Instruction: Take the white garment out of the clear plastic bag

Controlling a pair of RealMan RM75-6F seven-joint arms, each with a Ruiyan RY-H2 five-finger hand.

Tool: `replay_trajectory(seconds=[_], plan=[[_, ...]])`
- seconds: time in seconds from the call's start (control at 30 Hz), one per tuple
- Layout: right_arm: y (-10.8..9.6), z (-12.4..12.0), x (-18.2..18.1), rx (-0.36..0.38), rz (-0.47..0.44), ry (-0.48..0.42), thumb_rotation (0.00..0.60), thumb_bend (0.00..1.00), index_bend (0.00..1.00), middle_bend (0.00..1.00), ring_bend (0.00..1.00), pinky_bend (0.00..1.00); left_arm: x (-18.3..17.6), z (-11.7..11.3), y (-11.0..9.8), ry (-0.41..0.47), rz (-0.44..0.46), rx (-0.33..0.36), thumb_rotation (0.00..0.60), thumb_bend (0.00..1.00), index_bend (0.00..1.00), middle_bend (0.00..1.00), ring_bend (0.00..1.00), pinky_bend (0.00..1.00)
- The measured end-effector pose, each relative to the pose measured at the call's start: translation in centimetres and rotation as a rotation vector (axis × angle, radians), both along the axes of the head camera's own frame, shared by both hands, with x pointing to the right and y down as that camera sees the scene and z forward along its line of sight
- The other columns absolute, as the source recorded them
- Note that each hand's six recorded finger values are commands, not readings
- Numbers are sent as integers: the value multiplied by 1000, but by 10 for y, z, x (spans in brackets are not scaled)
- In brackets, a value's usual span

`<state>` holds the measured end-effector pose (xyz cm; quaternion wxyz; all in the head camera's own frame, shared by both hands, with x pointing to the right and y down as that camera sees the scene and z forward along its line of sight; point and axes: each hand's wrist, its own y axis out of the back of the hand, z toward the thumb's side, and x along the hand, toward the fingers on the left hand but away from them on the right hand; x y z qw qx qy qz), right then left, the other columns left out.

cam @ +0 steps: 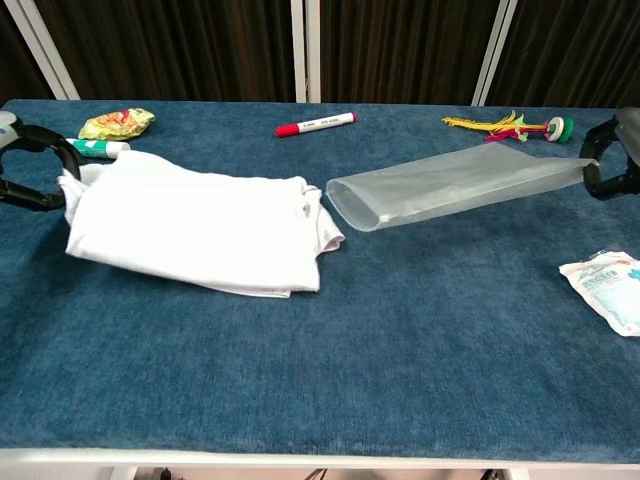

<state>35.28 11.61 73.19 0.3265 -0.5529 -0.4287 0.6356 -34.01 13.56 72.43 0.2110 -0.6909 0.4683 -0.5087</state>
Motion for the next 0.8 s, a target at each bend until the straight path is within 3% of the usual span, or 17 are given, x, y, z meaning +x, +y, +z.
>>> replay_trajectory(seconds=[0.13, 0.2, 0.27, 0.37, 0.43, 0.6, 0.8], plan=[[5, -1, 19, -11, 28, 16, 600, 572, 742, 422, 136, 165, -16, -1, 3, -19, -27, -9, 600, 529, 727, 295, 97, 121], [9, 1, 23, -27, 30, 16, 600, 539, 666, 385, 128, 134, -18, -1, 5, -24, -26, -13, 600, 528, 679, 280, 92, 120], [11, 2, 23, -46, 25, 14, 600, 450, 457, 299, 77, 64, -17, -1, 6, -22, -17, -22, 600, 482, 540, 242, 79, 120], [14, 3, 21, -85, 15, -6, 600, 254, 90, 150, 0, 0, -14, -4, 9, -12, -2, -35, 600, 321, 263, 171, 59, 120], [17, 1, 20, -116, 6, -25, 600, 188, 6, 104, 0, 0, -12, -8, 10, -2, 6, -39, 600, 250, 150, 151, 56, 120], [18, -22, 29, -161, 1, -84, 600, 156, 0, 103, 0, 0, -19, -29, 11, 1, 10, -33, 600, 222, 100, 145, 56, 119], [12, -67, 68, -110, 45, -147, 600, 199, 2, 162, 0, 13, -54, -67, 17, -107, 33, -12, 600, 222, 133, 145, 57, 120]])
